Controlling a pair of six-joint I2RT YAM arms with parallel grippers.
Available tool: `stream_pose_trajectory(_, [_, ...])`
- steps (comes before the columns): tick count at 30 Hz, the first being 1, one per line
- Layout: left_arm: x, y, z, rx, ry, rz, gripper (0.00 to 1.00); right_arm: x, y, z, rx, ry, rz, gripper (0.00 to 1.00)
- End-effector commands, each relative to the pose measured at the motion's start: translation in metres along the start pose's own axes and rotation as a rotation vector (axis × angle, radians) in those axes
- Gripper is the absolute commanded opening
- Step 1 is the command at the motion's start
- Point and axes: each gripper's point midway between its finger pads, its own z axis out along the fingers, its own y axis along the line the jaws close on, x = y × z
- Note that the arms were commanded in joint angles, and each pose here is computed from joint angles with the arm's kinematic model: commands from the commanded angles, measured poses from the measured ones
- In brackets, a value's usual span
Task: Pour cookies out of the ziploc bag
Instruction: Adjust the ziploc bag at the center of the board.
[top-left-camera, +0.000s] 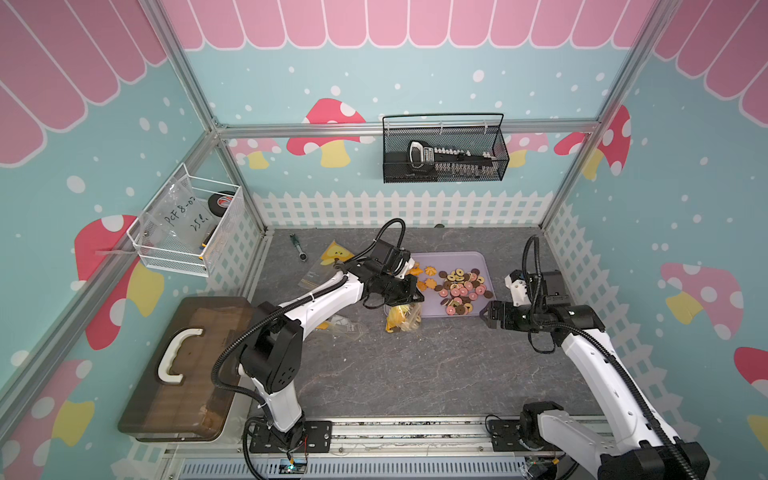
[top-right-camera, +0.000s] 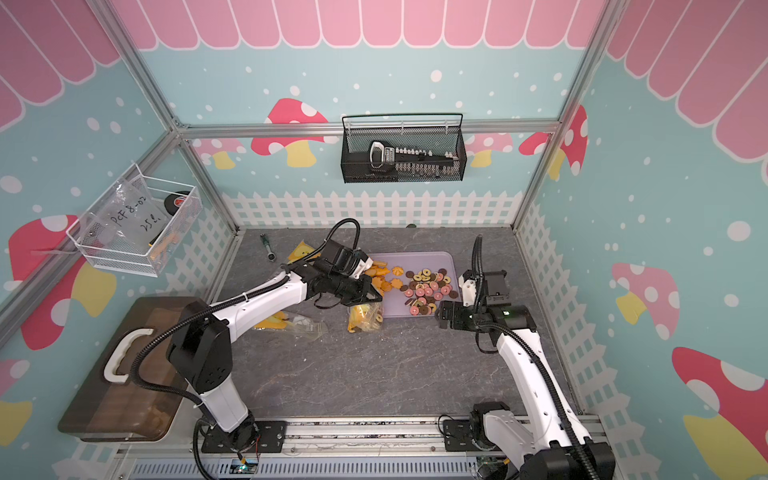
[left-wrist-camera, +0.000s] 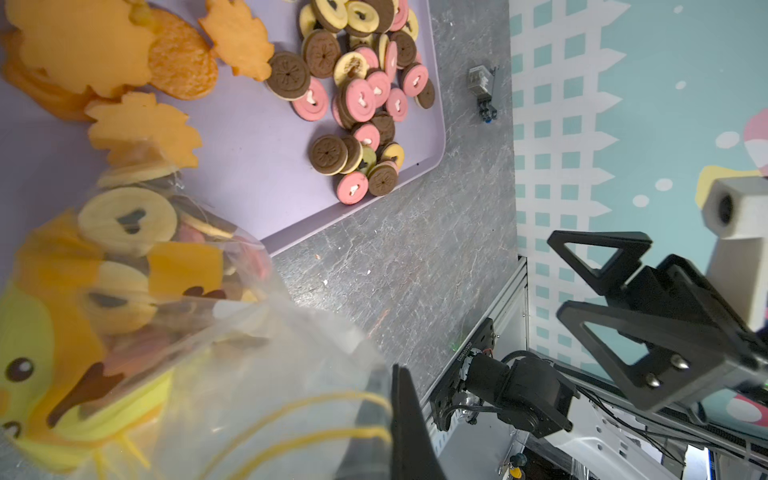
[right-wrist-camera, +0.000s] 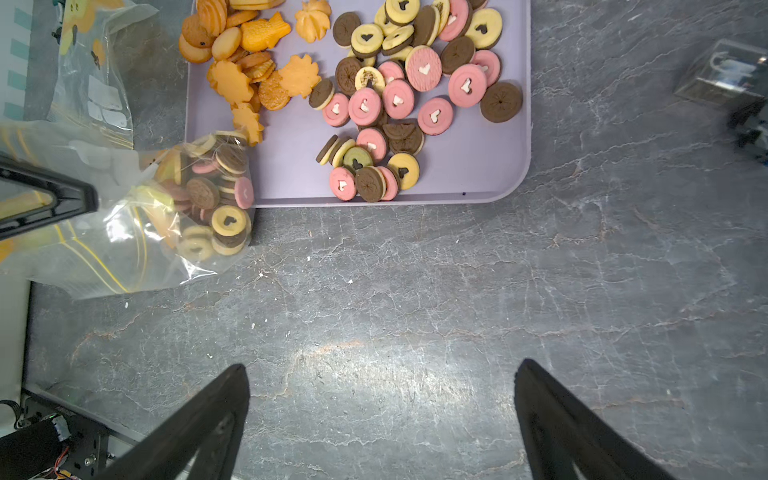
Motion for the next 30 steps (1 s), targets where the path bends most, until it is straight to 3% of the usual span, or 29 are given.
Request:
stream_pose_trajectory(1, [-0.012, -0.048, -0.021, 0.087, -0.032, 0.089, 0.00, 0.000, 0.002, 0.004, -0.017, -0.004, 0.006, 0.98])
stream_pose_trajectory(5, [-0.001, -0.092, -0.038, 0.147, -0.020, 0.172, 0.00, -0.001, 0.000, 0.005, -0.008, -0.004, 0.004, 0.98])
stream_pose_trajectory(7, [0.006, -0.095, -0.044, 0.145, -0.022, 0.181, 0.00, 0.000, 0.000, 0.009, -0.015, 0.002, 0.008, 0.98])
stream_pose_trajectory(12, [0.019, -0.033, -0.045, 0.050, -0.042, 0.100, 0.00, 0.006, 0.003, 0.024, -0.058, 0.021, 0.031, 0.95])
stream_pose_trajectory(15, [0.022, 0.022, -0.030, -0.016, -0.050, 0.033, 0.00, 0.012, 0.008, 0.036, -0.106, 0.050, 0.047, 0.91])
stream_pose_trajectory(18, [0.027, 0.051, -0.015, -0.038, -0.020, 0.004, 0.00, 0.019, 0.017, 0.048, -0.159, 0.089, 0.050, 0.88])
stream_pose_trajectory(24, [0.020, 0.064, -0.007, -0.050, -0.021, -0.007, 0.00, 0.026, 0.038, 0.058, -0.242, 0.107, 0.032, 0.82])
stream_pose_trajectory(30, [0.012, 0.068, -0.009, -0.064, -0.034, -0.016, 0.00, 0.054, 0.078, 0.070, -0.335, 0.195, -0.074, 0.75])
